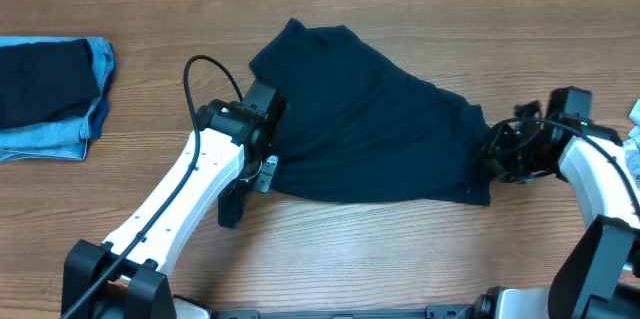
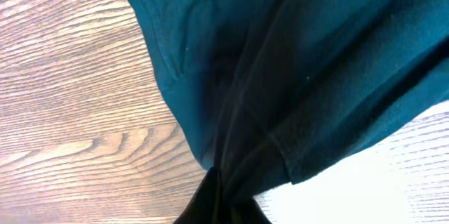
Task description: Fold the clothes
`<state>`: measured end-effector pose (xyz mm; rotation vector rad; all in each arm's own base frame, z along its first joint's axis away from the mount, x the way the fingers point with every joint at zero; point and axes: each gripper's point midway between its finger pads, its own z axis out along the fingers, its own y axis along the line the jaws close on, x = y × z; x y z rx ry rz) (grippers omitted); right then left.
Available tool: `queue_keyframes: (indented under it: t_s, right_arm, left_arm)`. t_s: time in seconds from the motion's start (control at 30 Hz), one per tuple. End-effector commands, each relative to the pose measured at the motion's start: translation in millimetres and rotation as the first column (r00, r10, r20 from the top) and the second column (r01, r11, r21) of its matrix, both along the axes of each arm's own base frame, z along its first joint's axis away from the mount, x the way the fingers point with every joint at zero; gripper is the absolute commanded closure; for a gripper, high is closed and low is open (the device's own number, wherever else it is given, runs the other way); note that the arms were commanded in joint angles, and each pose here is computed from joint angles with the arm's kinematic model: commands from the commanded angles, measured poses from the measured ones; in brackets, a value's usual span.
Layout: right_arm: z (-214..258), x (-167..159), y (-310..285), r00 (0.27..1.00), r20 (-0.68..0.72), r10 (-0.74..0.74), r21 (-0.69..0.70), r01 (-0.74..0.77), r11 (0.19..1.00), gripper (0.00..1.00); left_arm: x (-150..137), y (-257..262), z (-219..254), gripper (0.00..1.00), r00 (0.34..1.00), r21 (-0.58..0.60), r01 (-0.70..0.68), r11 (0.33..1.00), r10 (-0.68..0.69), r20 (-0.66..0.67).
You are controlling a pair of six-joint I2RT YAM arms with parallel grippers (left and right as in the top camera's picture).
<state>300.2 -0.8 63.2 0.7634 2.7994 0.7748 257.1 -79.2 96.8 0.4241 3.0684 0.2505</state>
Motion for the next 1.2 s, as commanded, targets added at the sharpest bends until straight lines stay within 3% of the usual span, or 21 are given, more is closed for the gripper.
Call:
queue_keyframes:
  t_s: [0.0, 0.13, 0.53, 0.8, 1.17]
  right_arm:
    - [2.4, -9.0, 17.0, 0.998, -0.018, 0.067, 0.017, -0.067, 0.998, 0.69]
    - [3.5, -8.2, 21.9, 0.996, -0.009, 0.092, 0.015, -0.092, 0.996, 0.62]
    - [2.4, -19.8, 25.7, 0.990, -0.037, 0.139, 0.020, -0.138, 0.990, 0.61]
    - [2.5, -18.9, 25.6, 0.987, -0.021, 0.160, 0.013, -0.160, 0.987, 0.57]
    - [-8.3, -29.8, 9.3, 0.988, -0.121, 0.099, -0.087, -0.110, 0.990, 0.58]
  left_arm:
    - [4.1, -1.1, 3.7, 0.96, 1.000, -0.017, -0.024, 1.000, 0.024, 0.018]
    - [16.7, -6.4, 9.8, 0.96, 0.997, -0.039, -0.022, 0.999, 0.025, 0.066]
    - [53.3, -21.7, 58.8, 0.96, 0.977, -0.102, -0.008, 0.995, 0.030, 0.211]
    - [89.0, -17.8, 124.0, 0.96, 0.922, -0.140, -0.029, 0.990, 0.081, 0.379]
    - [98.9, -3.2, 146.2, 0.96, 0.894, -0.096, -0.045, 0.994, 0.083, 0.440]
